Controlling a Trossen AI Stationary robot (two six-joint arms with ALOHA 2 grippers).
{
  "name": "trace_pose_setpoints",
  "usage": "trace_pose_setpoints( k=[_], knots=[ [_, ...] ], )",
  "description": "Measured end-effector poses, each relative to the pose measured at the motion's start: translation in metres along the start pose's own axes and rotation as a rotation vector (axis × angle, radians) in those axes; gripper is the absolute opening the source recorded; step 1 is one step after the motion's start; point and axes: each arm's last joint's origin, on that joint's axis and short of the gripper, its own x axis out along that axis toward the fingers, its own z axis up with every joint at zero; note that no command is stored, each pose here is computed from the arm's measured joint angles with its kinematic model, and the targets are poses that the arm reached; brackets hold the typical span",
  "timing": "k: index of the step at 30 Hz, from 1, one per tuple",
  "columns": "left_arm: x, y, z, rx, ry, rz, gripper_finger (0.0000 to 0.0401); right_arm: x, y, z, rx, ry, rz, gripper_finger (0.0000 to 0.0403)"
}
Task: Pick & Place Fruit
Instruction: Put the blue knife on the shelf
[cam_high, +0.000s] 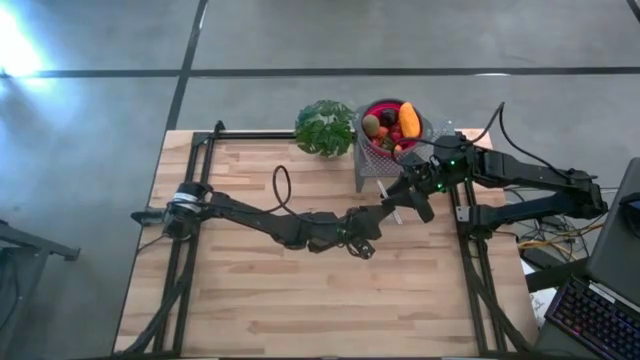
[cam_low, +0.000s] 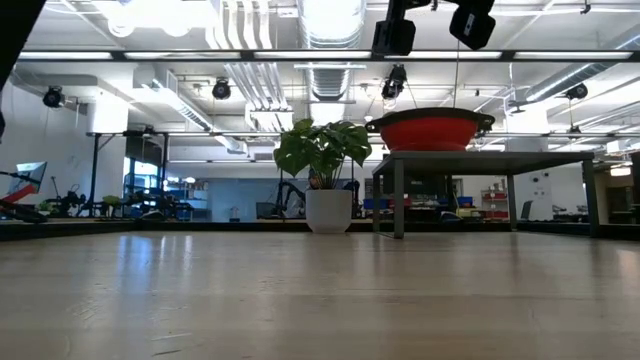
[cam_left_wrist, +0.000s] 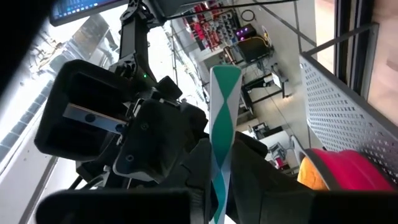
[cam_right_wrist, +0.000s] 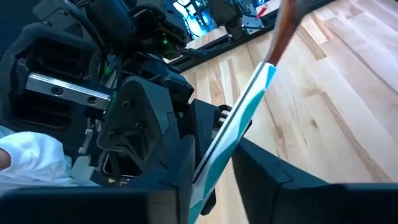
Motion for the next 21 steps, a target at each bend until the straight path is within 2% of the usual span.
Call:
trace_pose_setpoints(
  k=[7,13,21],
  knots=[
    [0.0019,-0.0025,-0.0023,0.015,0.007,-0.013,0.0046,0.0,0.0,0.0001,0.001,-0.001,0.001,0.0047],
    [0.0031,-0.0049,-0.0032,0.007,-0.009,-0.027,0.0049,0.0003,-0.0004,-0.0003,-0.004,0.004,-0.002,0.0051],
    [0.0031,-0.0074,-0.0023,-0.01,-0.04,-0.049,0.0093,0.0005,-0.0004,-0.0006,-0.023,0.008,-0.001,0.0043]
  ],
)
